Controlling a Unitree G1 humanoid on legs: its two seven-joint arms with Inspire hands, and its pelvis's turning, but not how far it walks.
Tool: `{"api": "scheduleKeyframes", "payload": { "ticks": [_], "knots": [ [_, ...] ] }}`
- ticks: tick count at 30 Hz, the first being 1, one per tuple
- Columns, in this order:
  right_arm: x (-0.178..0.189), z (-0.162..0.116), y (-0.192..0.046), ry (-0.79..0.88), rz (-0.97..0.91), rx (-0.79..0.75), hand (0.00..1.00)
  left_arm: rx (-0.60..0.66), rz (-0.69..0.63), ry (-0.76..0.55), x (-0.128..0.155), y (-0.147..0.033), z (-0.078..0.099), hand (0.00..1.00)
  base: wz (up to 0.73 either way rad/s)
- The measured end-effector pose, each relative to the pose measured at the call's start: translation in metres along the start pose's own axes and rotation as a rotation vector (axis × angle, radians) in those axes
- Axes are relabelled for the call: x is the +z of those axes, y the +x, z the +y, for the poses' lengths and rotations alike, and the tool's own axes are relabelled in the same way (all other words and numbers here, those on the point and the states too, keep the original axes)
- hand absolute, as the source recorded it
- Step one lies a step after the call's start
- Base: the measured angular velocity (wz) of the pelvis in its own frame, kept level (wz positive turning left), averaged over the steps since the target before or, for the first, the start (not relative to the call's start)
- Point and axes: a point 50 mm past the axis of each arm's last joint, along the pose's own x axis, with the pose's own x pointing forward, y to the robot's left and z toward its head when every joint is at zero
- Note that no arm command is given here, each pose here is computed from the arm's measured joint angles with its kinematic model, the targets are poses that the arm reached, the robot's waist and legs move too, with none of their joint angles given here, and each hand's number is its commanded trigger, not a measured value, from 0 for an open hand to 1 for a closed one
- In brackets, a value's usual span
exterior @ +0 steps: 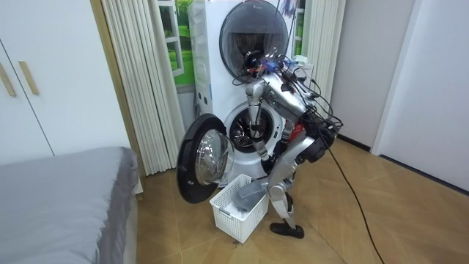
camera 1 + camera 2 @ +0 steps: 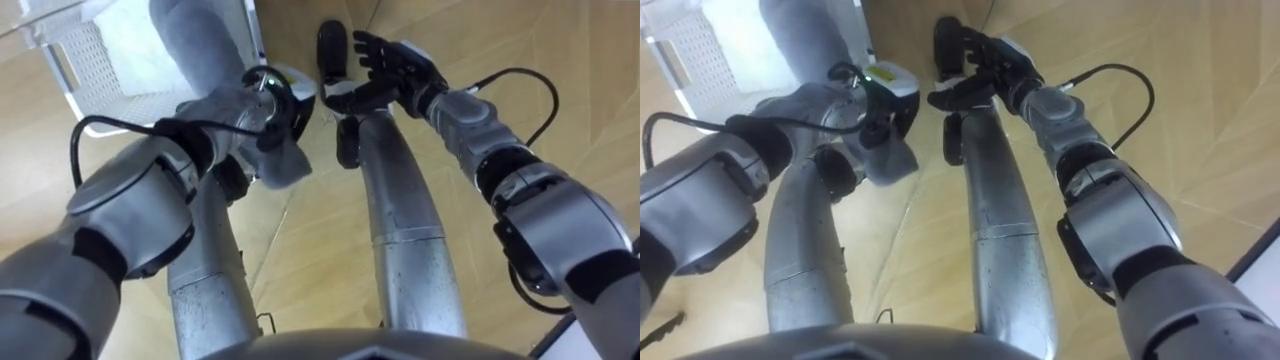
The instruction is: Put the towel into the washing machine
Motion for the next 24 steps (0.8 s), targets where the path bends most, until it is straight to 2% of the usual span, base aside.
{"api": "scheduleKeyframes", "payload": {
  "ticks": [4, 8, 12, 15, 20, 24],
  "knots": [
    [-0.006, 0.001, -0.002, 0.013, 0.012, 0.003, 0.0, -0.06, -0.017, -0.012, 0.006, 0.002, -0.013, 1.0, 0.0],
    [-0.015, 0.003, -0.003, 0.025, 0.046, 0.004, 0.0, -0.086, -0.039, -0.035, 0.014, 0.004, -0.019, 1.0, 0.0],
    [-0.035, 0.006, -0.009, 0.053, 0.094, 0.007, 0.0, -0.111, -0.056, -0.054, 0.021, 0.005, -0.031, 1.0, -0.01],
    [-0.046, 0.007, -0.013, 0.082, 0.123, 0.009, 0.0, -0.112, -0.056, -0.061, 0.021, 0.005, -0.033, 1.0, 0.0],
    [-0.067, 0.008, -0.023, 0.112, 0.174, 0.009, 0.0, -0.083, -0.058, -0.104, 0.02, 0.004, -0.043, 1.0, 0.01],
    [-0.084, -0.009, -0.037, 0.127, 0.218, -0.041, 0.0, 0.008, -0.078, -0.155, 0.018, 0.001, -0.037, 1.0, 0.1]
  ]
}}
